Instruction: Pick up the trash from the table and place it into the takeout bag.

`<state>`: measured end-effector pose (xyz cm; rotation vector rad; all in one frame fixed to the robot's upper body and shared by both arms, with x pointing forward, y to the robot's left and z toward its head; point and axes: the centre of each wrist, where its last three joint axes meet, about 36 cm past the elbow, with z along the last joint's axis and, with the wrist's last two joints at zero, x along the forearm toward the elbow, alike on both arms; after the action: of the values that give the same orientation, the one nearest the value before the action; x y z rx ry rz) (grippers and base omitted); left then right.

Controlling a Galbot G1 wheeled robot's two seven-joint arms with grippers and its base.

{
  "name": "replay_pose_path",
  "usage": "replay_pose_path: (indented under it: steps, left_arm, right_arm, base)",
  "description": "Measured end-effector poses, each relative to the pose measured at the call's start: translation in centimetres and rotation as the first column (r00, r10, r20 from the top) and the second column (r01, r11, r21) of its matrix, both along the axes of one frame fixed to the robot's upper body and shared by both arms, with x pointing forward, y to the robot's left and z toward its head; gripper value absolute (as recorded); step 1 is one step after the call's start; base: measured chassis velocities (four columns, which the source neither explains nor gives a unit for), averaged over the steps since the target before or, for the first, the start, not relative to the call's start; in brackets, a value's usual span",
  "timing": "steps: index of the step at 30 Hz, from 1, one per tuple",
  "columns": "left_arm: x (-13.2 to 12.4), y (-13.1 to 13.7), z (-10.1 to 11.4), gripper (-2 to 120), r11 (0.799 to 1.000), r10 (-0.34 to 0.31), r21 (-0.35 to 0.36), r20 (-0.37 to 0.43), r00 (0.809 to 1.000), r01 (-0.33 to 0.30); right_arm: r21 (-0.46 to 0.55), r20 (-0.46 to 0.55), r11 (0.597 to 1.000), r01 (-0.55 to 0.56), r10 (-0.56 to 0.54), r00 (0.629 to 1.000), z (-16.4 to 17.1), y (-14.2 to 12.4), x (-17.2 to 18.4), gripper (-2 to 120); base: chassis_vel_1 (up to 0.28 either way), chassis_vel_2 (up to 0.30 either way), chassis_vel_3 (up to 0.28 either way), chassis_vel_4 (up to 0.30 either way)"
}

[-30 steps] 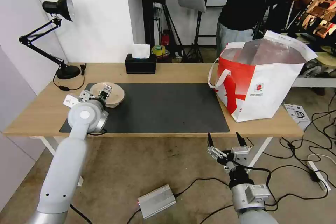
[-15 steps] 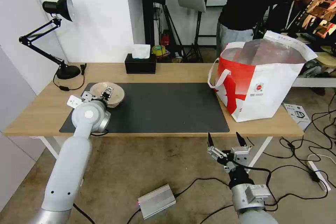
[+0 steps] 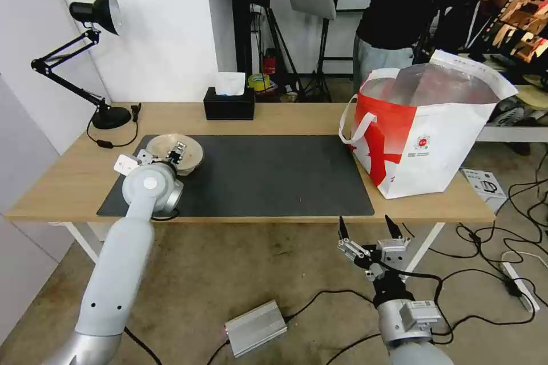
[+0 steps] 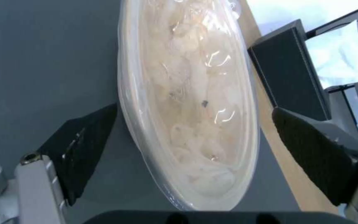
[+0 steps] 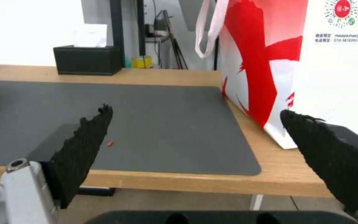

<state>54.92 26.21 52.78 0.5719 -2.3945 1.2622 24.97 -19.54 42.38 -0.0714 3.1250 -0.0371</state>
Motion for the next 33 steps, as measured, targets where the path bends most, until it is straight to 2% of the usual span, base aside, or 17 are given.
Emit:
replay_pose_path:
  steps: [10,11,13,14,16,19,20,24,25,27,29,32,33]
  left_arm:
    - [1.2,-0.8,-0.3,97,1.000,-0.010,0.002,-0.012,1.000,0.010]
    - [1.4,-1.1,-0.4,91,1.000,-0.015,0.001,-0.014,1.000,0.015]
    - [1.4,-1.4,-0.5,87,1.000,-0.019,0.001,-0.013,1.000,0.019]
    - [1.4,-1.7,-0.6,79,1.000,-0.029,-0.001,-0.001,1.000,0.029]
    - [1.4,-1.9,-0.6,75,0.999,-0.035,-0.003,0.008,0.999,0.035]
    - [1.4,-2.6,-0.7,61,0.999,-0.042,-0.008,0.013,0.999,0.042]
    - [1.4,-2.6,-0.7,61,0.999,-0.042,-0.008,0.013,0.999,0.042]
    - [1.3,-2.7,-0.9,43,0.999,-0.043,-0.006,0.012,0.999,0.043]
    - [1.3,-2.7,-0.9,43,0.999,-0.043,-0.006,0.012,0.999,0.043]
    - [1.2,-2.6,-0.9,32,0.999,-0.040,-0.005,0.012,0.999,0.040]
    - [1.1,-2.5,-0.9,28,0.999,-0.039,-0.005,0.012,0.999,0.039]
    - [0.9,-2.3,-0.9,14,0.999,-0.034,-0.006,0.012,0.999,0.034]
    - [0.9,-2.3,-0.9,14,0.999,-0.034,-0.006,0.012,0.999,0.034]
  right_arm:
    - [0.000,0.000,1.000,0.000,0.000,1.000,0.0,0.0,0.0,100]
    - [0.000,0.000,1.000,0.000,0.000,1.000,0.0,0.0,0.0,100]
    - [0.000,0.000,1.000,0.000,0.000,1.000,0.0,0.0,0.0,100]
    - [0.000,0.000,1.000,0.000,0.000,1.000,0.0,0.0,0.0,100]
    - [0.000,0.000,1.000,0.000,0.000,1.000,0.0,0.0,0.0,100]
    - [0.000,0.000,1.000,0.000,0.000,1.000,0.0,0.0,0.0,100]
    - [0.000,0.000,1.000,0.000,0.000,1.000,0.0,0.0,0.0,100]
    - [0.000,0.000,1.000,0.000,0.000,1.000,0.0,0.0,0.0,100]
    - [0.000,0.000,1.000,0.000,0.000,1.000,0.0,0.0,0.0,100]
    - [0.000,0.000,1.000,0.000,0.000,1.000,0.0,0.0,0.0,100]
    - [0.000,0.000,1.000,0.000,0.000,1.000,0.0,0.0,0.0,100]
    - [0.000,0.000,1.000,0.000,0.000,1.000,0.0,0.0,0.0,100]
    - [0.000,0.000,1.000,0.000,0.000,1.000,0.0,0.0,0.0,100]
  base:
    - [0.000,0.000,0.000,0.000]
    - [0.000,0.000,0.000,0.000]
    - [0.000,0.000,0.000,0.000]
    - [0.000,0.000,0.000,0.000]
    - [0.000,0.000,0.000,0.000]
    - [0.000,0.000,0.000,0.000]
    - [0.000,0.000,0.000,0.000]
    - [0.000,0.000,0.000,0.000]
    - [0.000,0.000,0.000,0.000]
    - [0.000,0.000,0.000,0.000]
    - [0.000,0.000,0.000,0.000]
    - [0.000,0.000,0.000,0.000]
    - [0.000,0.000,0.000,0.000]
